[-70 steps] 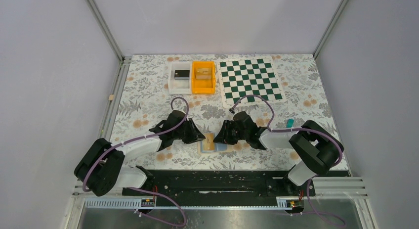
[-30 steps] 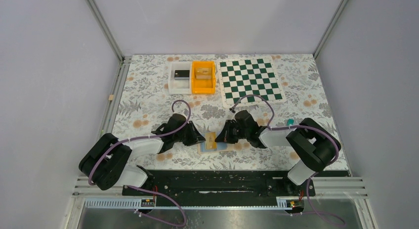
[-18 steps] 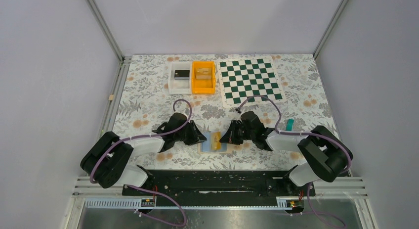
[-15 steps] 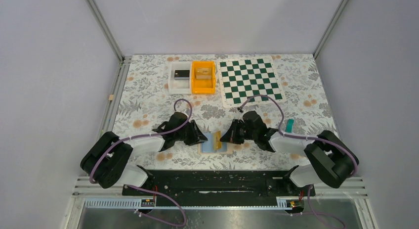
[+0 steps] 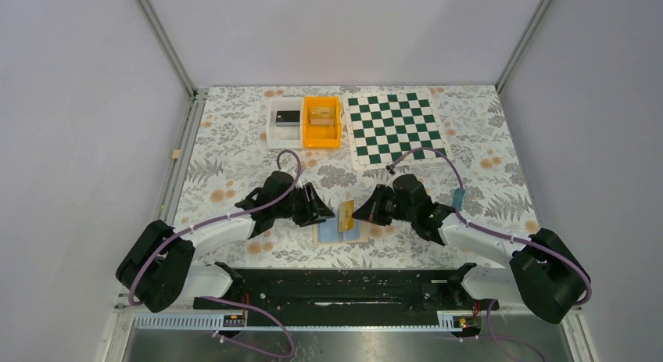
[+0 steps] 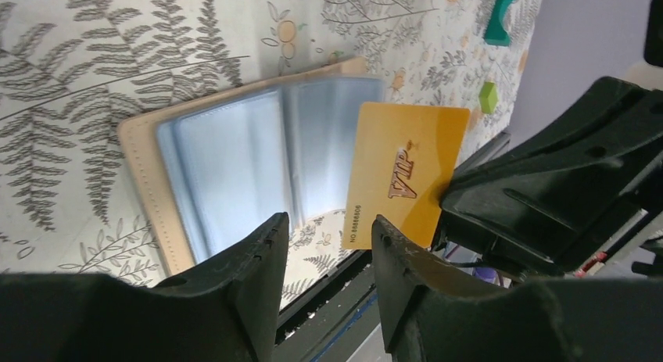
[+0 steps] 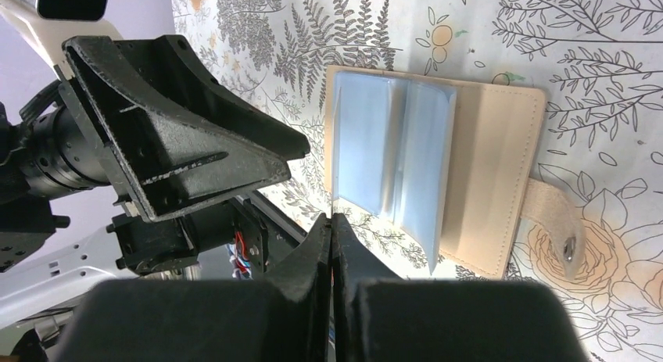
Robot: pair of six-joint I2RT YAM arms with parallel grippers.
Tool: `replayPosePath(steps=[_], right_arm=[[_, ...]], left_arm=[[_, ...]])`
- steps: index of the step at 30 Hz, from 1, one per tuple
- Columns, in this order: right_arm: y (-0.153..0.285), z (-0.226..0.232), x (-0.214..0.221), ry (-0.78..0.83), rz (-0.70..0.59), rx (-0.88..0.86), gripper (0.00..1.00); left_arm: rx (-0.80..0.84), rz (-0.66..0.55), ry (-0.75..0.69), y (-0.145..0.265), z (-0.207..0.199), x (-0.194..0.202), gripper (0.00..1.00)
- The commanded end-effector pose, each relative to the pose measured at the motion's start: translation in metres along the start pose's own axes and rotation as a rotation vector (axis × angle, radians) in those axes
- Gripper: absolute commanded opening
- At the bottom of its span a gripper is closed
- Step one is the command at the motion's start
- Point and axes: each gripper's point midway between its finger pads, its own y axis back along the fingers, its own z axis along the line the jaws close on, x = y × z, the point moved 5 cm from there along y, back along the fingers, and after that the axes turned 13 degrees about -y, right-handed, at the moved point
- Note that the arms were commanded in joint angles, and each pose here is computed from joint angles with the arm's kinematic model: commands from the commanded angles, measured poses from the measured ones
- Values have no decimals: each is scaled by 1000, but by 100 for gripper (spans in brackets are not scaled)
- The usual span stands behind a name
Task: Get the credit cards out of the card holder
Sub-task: Remove the credit card from the card holder, then place the credit card in the storage box.
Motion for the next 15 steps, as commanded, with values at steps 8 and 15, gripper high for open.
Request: replayPosePath(steps=[8, 15], right_arm=[[12, 34, -9, -18, -63, -180, 0], [13, 36, -4, -43, -38, -230, 0]], left_arm=[[211, -52, -60, 9, -35, -9, 50], [315, -64, -59, 14, -52, -11, 47]])
